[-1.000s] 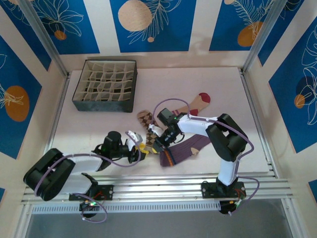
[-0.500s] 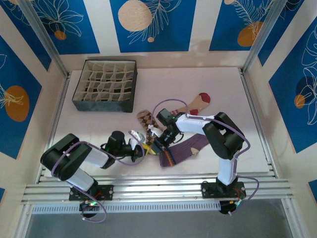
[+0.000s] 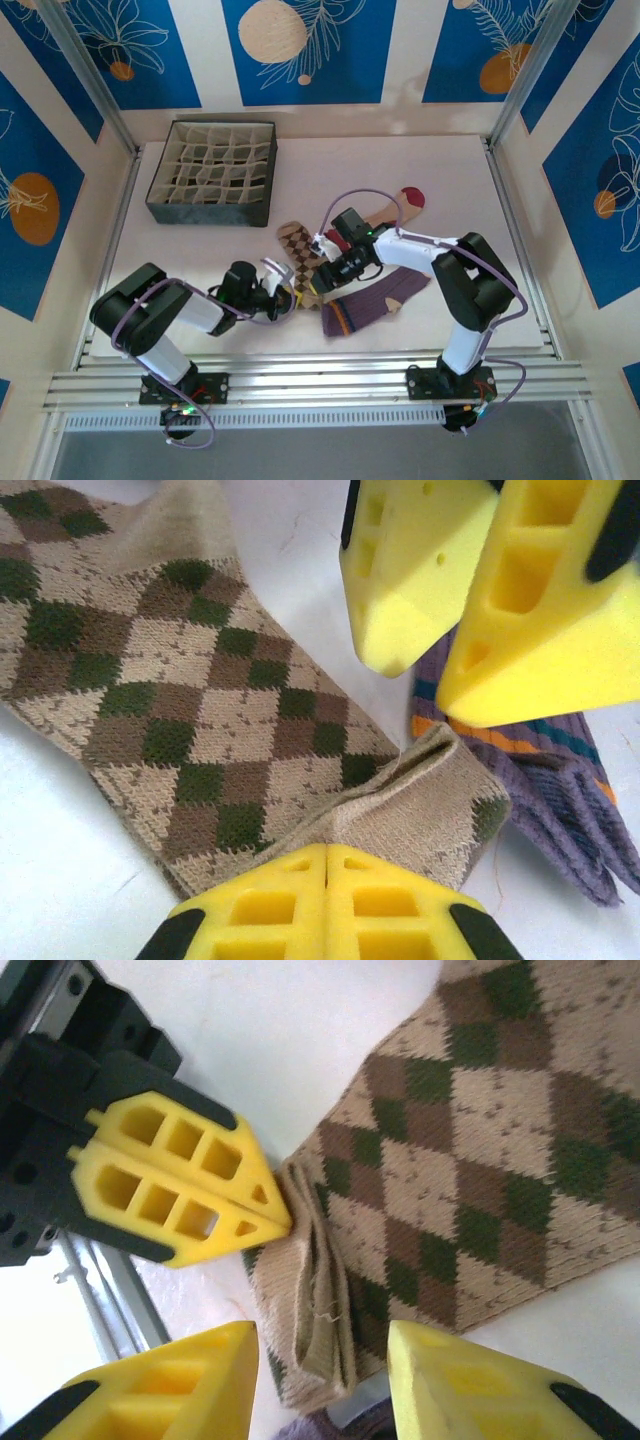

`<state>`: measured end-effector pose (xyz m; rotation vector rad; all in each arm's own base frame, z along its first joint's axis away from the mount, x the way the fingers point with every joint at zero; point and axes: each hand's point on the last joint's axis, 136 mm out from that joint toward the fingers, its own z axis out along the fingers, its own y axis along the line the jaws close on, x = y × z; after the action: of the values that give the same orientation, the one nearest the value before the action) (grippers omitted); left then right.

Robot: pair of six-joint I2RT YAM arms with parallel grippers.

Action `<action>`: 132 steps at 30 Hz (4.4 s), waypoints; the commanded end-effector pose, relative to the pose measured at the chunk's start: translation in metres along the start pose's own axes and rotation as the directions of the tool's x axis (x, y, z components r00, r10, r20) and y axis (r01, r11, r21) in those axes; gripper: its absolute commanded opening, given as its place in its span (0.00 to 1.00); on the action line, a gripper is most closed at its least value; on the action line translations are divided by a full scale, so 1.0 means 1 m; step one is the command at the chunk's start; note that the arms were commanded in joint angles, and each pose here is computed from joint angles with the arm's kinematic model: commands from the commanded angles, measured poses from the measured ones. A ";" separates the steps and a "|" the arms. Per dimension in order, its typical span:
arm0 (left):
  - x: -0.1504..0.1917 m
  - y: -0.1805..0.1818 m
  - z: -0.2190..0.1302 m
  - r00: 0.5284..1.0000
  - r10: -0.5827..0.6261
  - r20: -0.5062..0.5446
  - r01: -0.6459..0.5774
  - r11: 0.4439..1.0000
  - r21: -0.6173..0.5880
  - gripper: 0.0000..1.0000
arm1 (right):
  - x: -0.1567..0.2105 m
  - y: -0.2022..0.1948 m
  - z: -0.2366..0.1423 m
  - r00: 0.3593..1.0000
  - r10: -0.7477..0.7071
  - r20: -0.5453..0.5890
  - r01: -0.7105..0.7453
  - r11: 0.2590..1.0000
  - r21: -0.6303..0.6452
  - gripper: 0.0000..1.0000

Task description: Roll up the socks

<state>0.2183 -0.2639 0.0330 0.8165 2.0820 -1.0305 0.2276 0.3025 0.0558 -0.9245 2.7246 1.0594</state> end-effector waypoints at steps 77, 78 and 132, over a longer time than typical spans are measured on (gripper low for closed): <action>-0.012 -0.028 0.027 0.595 0.791 -0.140 -0.782 0.611 0.125 0.00 | 0.026 -0.057 -0.002 0.946 0.281 -0.164 -0.248 0.948 0.198 0.39; -0.013 -0.029 0.026 0.617 0.772 -0.154 -0.761 0.635 0.137 0.00 | 0.021 -0.055 -0.007 0.953 0.274 -0.127 -0.248 0.950 0.188 0.41; -0.021 0.020 0.047 0.837 -0.312 -0.449 0.363 0.931 0.030 0.00 | 0.014 -0.039 -0.007 0.964 0.252 0.083 -0.246 0.967 -0.070 0.28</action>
<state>0.2540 -0.3064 0.0343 0.8858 2.5674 -1.2858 0.2472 0.2663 0.0390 -0.4959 2.7482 1.2241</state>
